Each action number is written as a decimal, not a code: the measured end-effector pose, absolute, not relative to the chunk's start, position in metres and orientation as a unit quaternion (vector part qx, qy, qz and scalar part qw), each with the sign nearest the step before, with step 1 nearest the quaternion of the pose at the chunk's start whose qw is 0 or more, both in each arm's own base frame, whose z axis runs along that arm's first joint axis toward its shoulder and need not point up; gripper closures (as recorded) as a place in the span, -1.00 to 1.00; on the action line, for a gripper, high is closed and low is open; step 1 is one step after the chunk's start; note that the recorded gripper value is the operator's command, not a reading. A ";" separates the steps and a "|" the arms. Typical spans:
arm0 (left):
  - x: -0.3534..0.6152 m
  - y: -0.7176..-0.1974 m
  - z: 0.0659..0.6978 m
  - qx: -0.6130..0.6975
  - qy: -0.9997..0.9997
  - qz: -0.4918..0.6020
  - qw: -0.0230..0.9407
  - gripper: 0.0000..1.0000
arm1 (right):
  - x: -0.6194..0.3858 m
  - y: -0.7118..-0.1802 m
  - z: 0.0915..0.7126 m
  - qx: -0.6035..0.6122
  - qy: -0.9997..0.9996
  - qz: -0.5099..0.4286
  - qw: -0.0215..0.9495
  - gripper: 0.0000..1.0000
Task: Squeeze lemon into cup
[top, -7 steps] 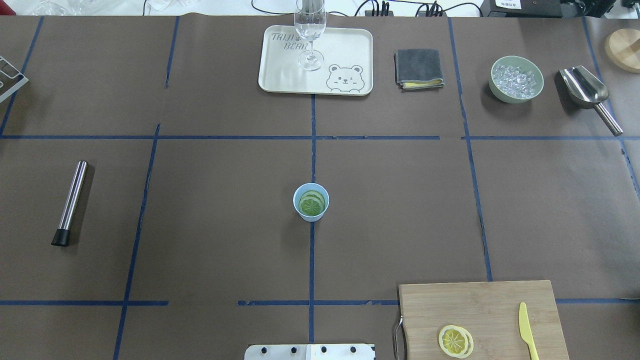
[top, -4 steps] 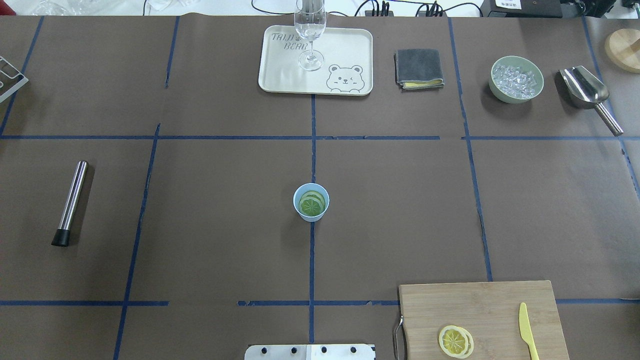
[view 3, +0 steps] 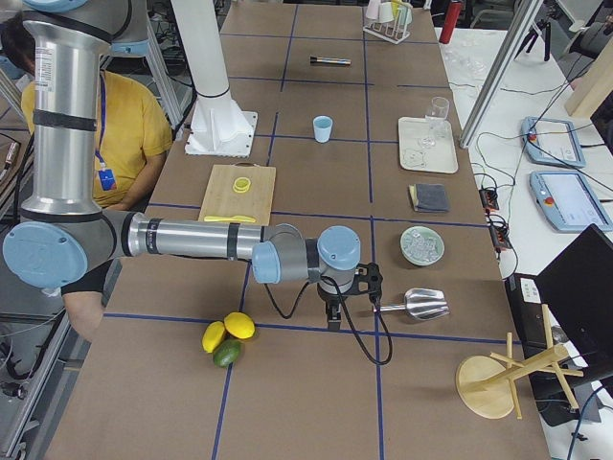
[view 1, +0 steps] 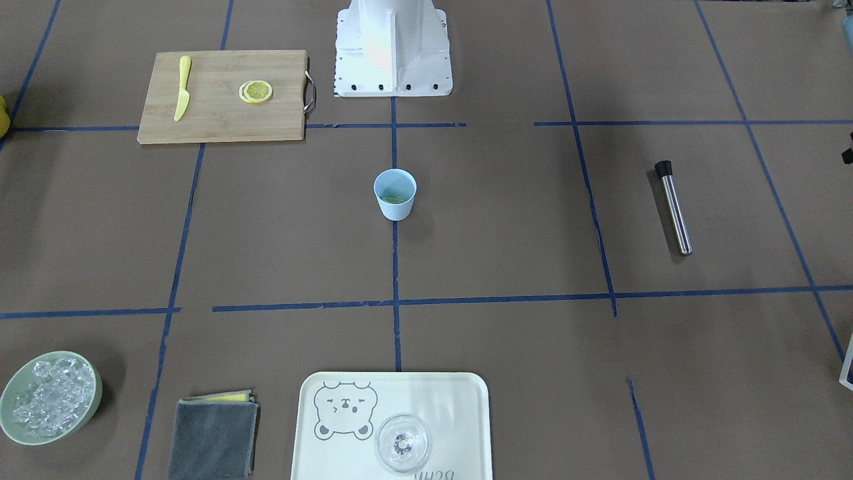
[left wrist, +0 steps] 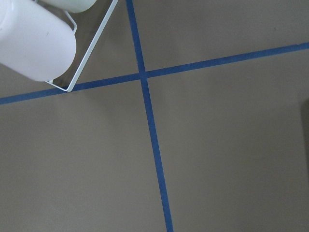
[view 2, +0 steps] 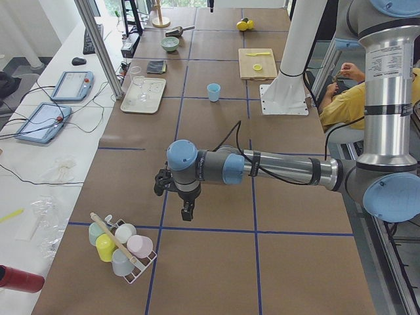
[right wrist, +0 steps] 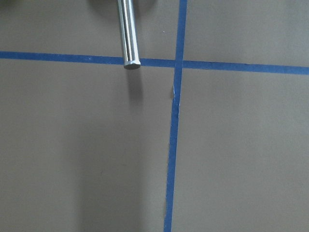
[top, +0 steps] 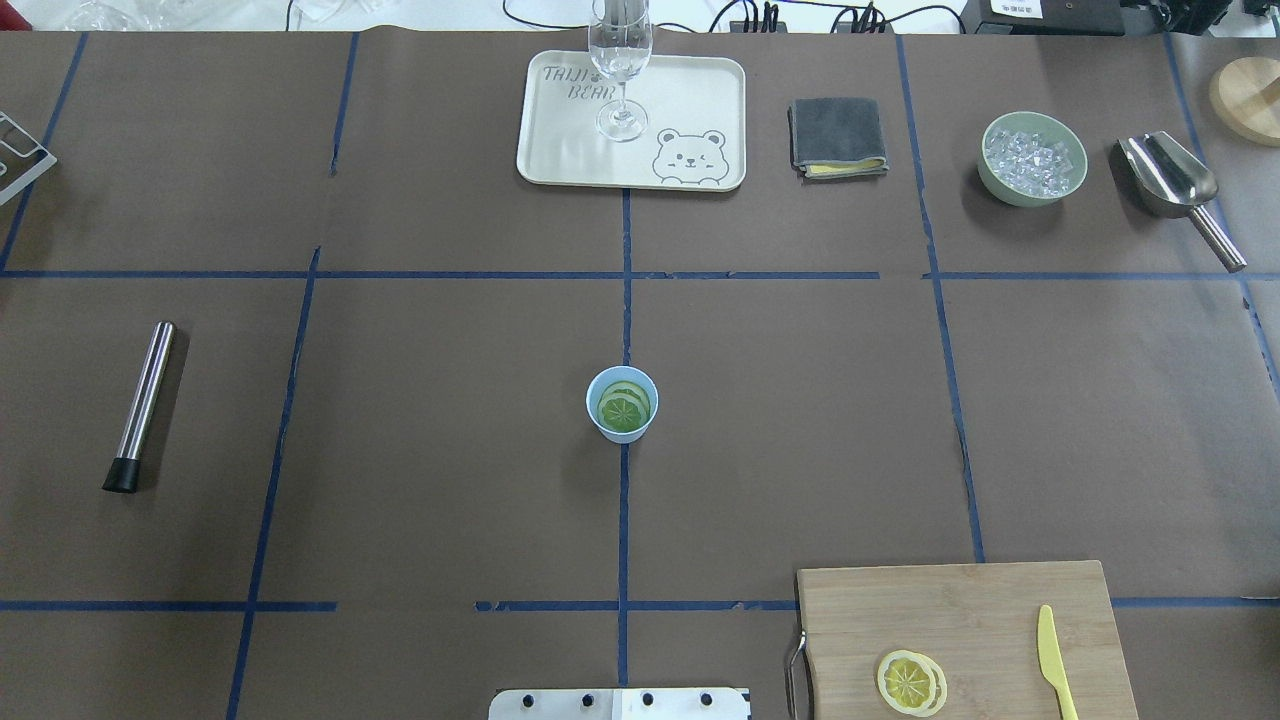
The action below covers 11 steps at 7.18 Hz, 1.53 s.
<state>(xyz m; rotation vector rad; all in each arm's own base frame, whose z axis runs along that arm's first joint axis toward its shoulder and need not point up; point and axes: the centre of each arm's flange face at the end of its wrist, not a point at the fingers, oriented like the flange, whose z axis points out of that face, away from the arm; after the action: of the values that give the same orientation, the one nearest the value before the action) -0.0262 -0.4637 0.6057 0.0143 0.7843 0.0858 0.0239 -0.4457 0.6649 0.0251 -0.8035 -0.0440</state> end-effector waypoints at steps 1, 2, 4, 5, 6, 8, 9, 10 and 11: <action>-0.033 -0.464 0.608 -0.011 0.381 0.026 0.924 -1.00 | 0.024 -0.444 0.666 0.011 -0.392 -0.022 0.920 -1.00; -0.036 -0.463 0.615 -0.020 0.381 0.019 0.924 -1.00 | 0.023 -0.444 0.667 0.011 -0.393 -0.022 0.919 -1.00; -0.037 -0.464 0.624 -0.024 0.382 0.016 0.924 -1.00 | 0.024 -0.441 0.670 0.010 -0.393 -0.022 0.919 -1.00; -0.037 -0.472 0.618 -0.020 0.384 0.016 0.923 -1.00 | 0.024 -0.441 0.671 0.010 -0.393 -0.022 0.919 -1.00; -0.037 -0.483 0.608 -0.020 0.385 0.016 0.923 -1.00 | 0.023 -0.441 0.672 0.009 -0.394 -0.022 0.919 -1.00; -0.039 -0.488 0.619 -0.029 0.385 0.020 0.922 -1.00 | 0.023 -0.442 0.676 0.006 -0.394 -0.020 0.919 -1.00; -0.040 -0.488 0.631 -0.026 0.385 0.040 0.921 -1.00 | 0.023 -0.443 0.675 0.006 -0.396 -0.020 0.918 -1.00; -0.040 -0.491 0.639 -0.020 0.385 0.057 0.921 -1.00 | 0.023 -0.445 0.674 0.007 -0.397 -0.021 0.917 -1.00; -0.040 -0.495 0.640 -0.015 0.385 0.066 0.920 -1.00 | 0.022 -0.446 0.673 0.008 -0.399 -0.022 0.917 -1.00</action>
<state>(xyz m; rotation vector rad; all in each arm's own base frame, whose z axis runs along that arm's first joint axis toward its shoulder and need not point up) -0.0398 -0.4952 0.6400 -0.0299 0.7911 0.1361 0.0223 -0.4462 0.6727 0.0159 -0.8201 -0.0445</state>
